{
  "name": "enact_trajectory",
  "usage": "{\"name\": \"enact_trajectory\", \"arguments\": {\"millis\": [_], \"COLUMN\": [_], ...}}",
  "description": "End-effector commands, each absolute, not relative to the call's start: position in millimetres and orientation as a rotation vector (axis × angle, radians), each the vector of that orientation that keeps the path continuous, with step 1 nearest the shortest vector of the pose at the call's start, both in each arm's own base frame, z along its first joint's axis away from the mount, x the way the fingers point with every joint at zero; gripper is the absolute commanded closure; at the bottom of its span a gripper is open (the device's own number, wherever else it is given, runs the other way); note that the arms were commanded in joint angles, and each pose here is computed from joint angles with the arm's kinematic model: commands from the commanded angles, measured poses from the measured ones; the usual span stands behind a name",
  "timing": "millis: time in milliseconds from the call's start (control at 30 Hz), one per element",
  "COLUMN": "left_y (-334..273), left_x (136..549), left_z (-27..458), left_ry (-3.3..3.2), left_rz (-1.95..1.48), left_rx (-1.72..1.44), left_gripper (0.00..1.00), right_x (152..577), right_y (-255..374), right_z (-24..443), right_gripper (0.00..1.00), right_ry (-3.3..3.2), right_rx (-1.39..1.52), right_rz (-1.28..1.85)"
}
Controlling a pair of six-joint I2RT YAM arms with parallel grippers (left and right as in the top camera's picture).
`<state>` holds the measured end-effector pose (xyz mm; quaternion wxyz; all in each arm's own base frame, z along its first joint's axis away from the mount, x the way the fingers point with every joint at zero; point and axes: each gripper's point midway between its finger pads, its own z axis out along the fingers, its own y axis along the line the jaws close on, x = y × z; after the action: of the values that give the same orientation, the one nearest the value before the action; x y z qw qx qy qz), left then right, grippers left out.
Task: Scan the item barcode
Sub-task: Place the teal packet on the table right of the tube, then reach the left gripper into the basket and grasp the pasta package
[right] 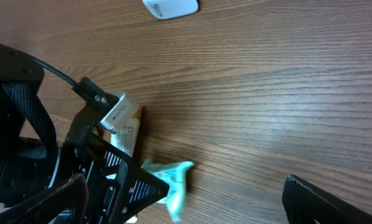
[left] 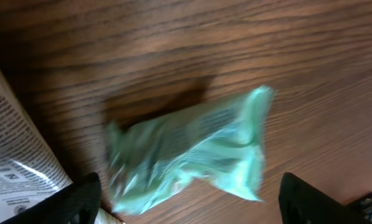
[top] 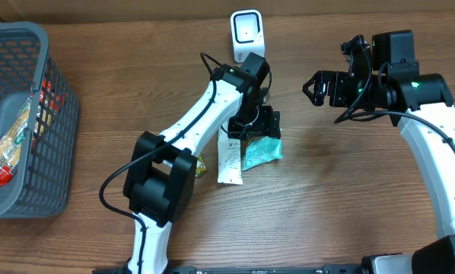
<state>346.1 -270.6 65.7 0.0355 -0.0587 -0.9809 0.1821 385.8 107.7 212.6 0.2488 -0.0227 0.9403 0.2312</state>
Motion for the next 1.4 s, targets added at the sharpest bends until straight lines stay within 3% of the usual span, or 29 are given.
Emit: {"name": "enact_trajectory", "arguments": {"millis": [0, 200, 333, 367, 500, 633, 767, 867, 1133, 1333, 1367], "left_y": [-282, -251, -173, -119, -10, 87, 182, 229, 280, 309, 315], "left_x": [354, 407, 441, 448, 429, 388, 336, 305, 271, 299, 307], "left_z": [91, 181, 272, 314, 379, 410, 411, 394, 319, 262, 251], "left_ry": [-3.016, -3.246, -3.489, -3.627, -3.795, -3.771, -3.557, -3.363, -3.032, -3.144, -3.183], "left_rz": [0.694, 0.731, 0.692, 0.575, 0.286, 0.007, -0.243, -0.311, -0.323, -0.399, -0.416], "left_rx": [-0.177, -0.189, -0.015, 0.158, 0.601, 1.079, 1.566, 1.774, 1.845, 1.583, 1.521], "left_gripper": [0.17, 0.18, 0.18, 0.18, 0.17, 0.16, 0.08, 0.08, 0.17, 0.09, 0.02], "right_x": [389, 388, 388, 388, 388, 388, 388, 388, 389, 389, 389], "right_y": [110, 110, 110, 110, 110, 110, 110, 110, 110, 109, 109], "right_z": [221, 221, 220, 220, 220, 220, 220, 221, 221, 221, 221], "right_gripper": [0.00, 0.00, 0.00, 0.00, 0.00, 0.00, 0.00, 0.00, 0.00, 0.00, 0.00], "right_ry": [2.536, 2.541, 2.544, 2.543, 2.544, 2.543, 2.544, 2.543, 2.536, 2.537, 2.537], "right_rx": [-0.070, -0.069, -0.069, -0.069, -0.068, -0.068, -0.068, -0.069, -0.071, -0.074, -0.073], "right_rz": [0.642, 0.642, 0.641, 0.641, 0.641, 0.641, 0.641, 0.640, 0.640, 0.635, 0.635]}}
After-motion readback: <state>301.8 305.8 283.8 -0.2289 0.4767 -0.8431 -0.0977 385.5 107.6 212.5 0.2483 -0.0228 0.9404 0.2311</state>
